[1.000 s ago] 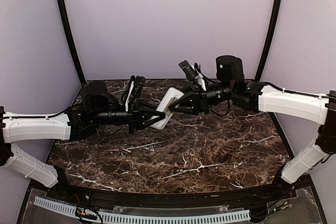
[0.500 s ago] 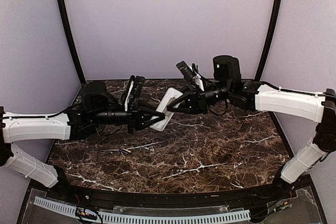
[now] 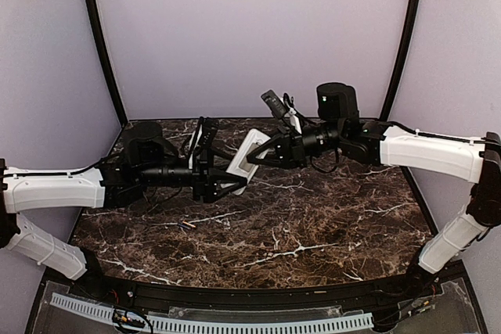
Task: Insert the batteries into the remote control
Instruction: Pass from the left arm to the right
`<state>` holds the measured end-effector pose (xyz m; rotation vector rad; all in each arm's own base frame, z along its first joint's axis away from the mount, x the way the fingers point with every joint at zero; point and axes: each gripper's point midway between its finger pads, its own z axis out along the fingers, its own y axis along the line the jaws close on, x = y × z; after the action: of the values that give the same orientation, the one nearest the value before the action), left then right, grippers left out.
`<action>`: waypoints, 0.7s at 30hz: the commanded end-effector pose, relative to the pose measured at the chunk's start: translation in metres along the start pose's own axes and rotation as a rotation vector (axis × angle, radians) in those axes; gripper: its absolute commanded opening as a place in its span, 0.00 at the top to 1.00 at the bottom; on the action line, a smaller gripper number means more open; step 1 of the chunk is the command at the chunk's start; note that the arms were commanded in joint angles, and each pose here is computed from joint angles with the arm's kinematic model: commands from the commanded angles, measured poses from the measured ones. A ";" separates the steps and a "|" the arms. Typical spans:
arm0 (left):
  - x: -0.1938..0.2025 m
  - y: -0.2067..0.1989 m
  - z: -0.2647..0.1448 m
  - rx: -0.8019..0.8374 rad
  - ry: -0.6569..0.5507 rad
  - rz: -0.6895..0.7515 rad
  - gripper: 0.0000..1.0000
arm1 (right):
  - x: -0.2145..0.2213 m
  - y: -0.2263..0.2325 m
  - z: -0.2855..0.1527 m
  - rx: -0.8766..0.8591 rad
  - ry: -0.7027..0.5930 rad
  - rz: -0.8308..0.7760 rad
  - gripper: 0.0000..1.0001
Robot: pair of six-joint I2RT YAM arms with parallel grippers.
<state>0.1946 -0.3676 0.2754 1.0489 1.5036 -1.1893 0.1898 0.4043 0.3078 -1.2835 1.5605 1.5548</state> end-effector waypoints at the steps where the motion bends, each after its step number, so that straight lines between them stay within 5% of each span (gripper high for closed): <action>1: -0.003 0.003 -0.013 -0.062 0.019 0.146 0.26 | -0.018 -0.015 -0.005 0.087 -0.051 0.072 0.95; 10: 0.000 0.024 -0.029 -0.296 0.058 0.504 0.11 | -0.020 -0.044 -0.006 0.218 -0.158 0.241 0.99; 21: 0.014 0.042 -0.020 -0.423 0.042 0.605 0.16 | -0.014 -0.060 0.001 0.238 -0.202 0.356 0.99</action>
<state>0.2196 -0.3435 0.2479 1.1848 1.3111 -0.4904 0.2422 0.4126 0.2925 -0.7947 1.8649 1.5671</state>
